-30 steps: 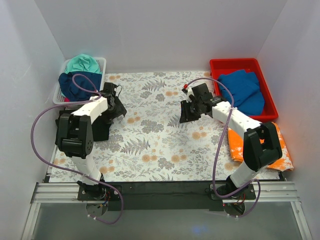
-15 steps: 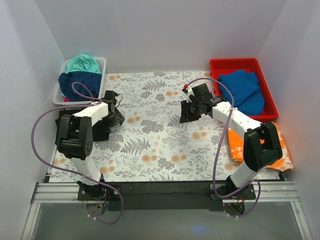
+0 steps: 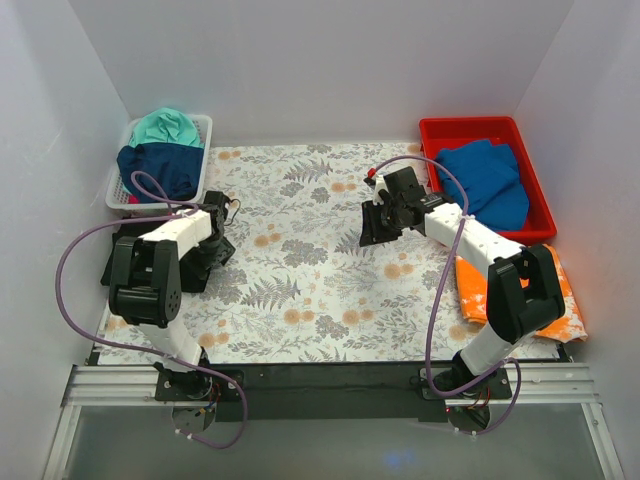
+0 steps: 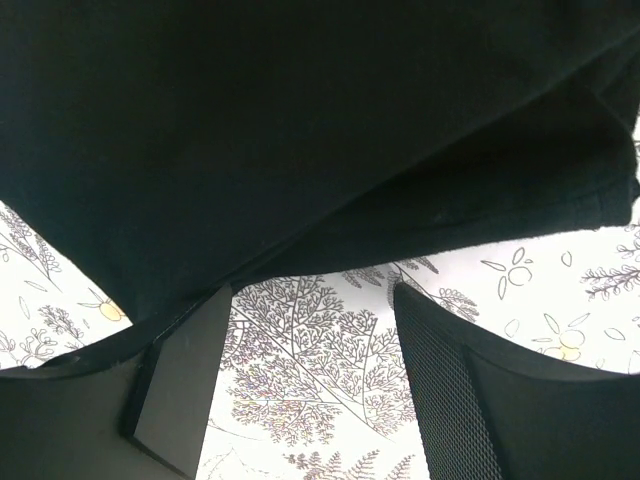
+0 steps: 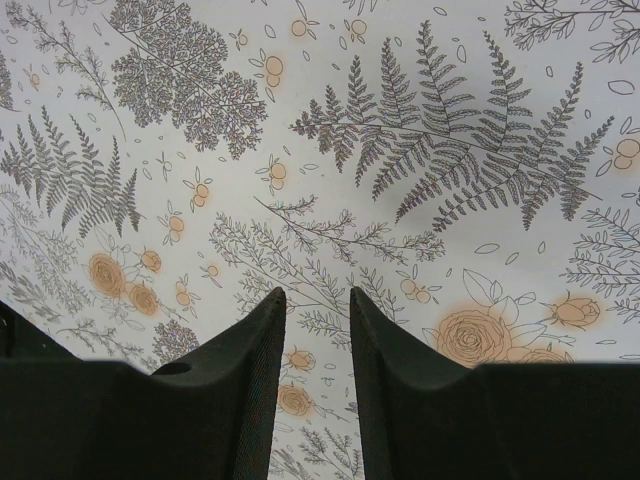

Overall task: Fold and stack the t-shirts
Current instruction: Neatly place the folded tshirt to the corner

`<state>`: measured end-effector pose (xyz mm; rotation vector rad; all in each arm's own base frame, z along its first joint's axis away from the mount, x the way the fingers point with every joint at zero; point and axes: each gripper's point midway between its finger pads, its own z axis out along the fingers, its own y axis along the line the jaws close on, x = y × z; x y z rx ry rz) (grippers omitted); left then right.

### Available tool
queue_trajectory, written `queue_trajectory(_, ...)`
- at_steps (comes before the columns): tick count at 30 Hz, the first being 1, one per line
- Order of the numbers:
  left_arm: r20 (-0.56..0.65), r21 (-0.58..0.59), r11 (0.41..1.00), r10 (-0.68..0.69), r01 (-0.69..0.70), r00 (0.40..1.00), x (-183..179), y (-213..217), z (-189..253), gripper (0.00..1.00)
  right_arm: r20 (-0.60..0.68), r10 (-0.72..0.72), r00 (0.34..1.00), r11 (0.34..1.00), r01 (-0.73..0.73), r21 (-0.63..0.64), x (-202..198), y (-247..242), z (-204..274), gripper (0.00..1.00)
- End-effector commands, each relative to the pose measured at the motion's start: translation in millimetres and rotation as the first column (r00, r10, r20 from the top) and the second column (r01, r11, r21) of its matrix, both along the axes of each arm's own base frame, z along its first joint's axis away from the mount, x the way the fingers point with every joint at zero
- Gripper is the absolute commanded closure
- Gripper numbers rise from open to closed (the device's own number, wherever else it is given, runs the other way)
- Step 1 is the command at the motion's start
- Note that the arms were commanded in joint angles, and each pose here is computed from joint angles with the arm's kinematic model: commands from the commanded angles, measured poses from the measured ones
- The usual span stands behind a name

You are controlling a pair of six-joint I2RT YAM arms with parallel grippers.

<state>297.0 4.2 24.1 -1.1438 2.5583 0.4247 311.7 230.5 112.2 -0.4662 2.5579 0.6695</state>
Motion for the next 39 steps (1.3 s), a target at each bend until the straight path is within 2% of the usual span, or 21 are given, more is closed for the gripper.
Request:
queue_trajectory(1, -0.014, 0.035, 0.999, 0.006, -0.005, 1.0, -9, 10, 1, 0.36, 0.017, 0.0, 1.0, 1.0, 0.0, 0.01, 3, 0, 4, 0.62)
queue_trajectory(3, -0.004, -0.012, 0.999, -0.035, 0.035, 0.999, -4, 1, 0, 0.35, 0.017, 0.001, 1.0, 1.0, -0.001, 0.009, 3, 0, 5, 0.62)
queue_trajectory(6, 0.078, -0.085, 0.988, -0.123, 0.129, 0.989, 12, -15, 9, 0.36, 0.017, 0.002, 1.0, 1.0, -0.002, 0.007, 3, -1, 4, 0.62)
queue_trajectory(7, 0.157, -0.104, 0.981, -0.144, 0.161, 0.977, 25, -21, 20, 0.36, 0.016, 0.0, 1.0, 1.0, 0.0, 0.006, 3, -1, 4, 0.62)
queue_trajectory(9, 0.212, -0.124, 0.971, -0.178, 0.207, 0.961, 32, -28, 30, 0.36, 0.015, 0.001, 1.0, 1.0, -0.001, 0.004, 3, -1, 3, 0.62)
queue_trajectory(10, 0.28, -0.149, 0.952, -0.218, 0.267, 0.935, 42, -38, 42, 0.36, 0.011, 0.0, 1.0, 1.0, 0.0, 0.005, 2, -1, 2, 0.62)
queue_trajectory(13, 0.356, -0.182, 0.922, -0.263, 0.342, 0.897, 55, -52, 52, 0.36, 0.013, -0.001, 1.0, 1.0, 0.001, 0.005, 4, -1, 2, 0.62)
queue_trajectory(16, 0.359, -0.174, 0.916, -0.282, 0.361, 0.89, 68, -54, 49, 0.36, 0.01, 0.0, 1.0, 1.0, 0.0, 0.004, 4, 0, 1, 0.63)
queue_trajectory(21, 0.282, -0.147, 0.93, -0.288, 0.338, 0.915, 87, -47, 17, 0.36, 0.015, -0.003, 1.0, 1.0, 0.003, 0.001, 4, -1, 1, 0.63)
queue_trajectory(26, 0.26, -0.059, 0.954, -0.271, 0.296, 0.927, 104, -31, 10, 0.36, 0.022, -0.018, 1.0, 1.0, 0.018, -0.014, 3, -6, 1, 0.63)
queue_trajectory(30, 0.238, 0.059, 0.972, -0.236, 0.229, 0.942, 106, -7, 14, 0.36, 0.021, -0.022, 1.0, 1.0, 0.023, -0.022, 0, -9, -1, 0.63)
queue_trajectory(34, 0.206, 0.212, 0.971, -0.154, 0.11, 0.966, 94, 26, 26, 0.36, 0.019, -0.032, 0.999, 0.999, 0.032, -0.027, 0, -11, -2, 0.62)
queue_trajectory(37, 0.185, 0.288, 0.957, -0.092, 0.036, 0.978, 81, 44, 31, 0.36, 0.015, -0.037, 0.999, 0.999, 0.037, -0.029, 0, -12, -3, 0.63)
queue_trajectory(39, 0.172, 0.29, 0.956, -0.085, 0.032, 0.981, 78, 47, 26, 0.36, 0.013, -0.039, 0.999, 0.999, 0.039, -0.025, 0, -11, -3, 0.63)
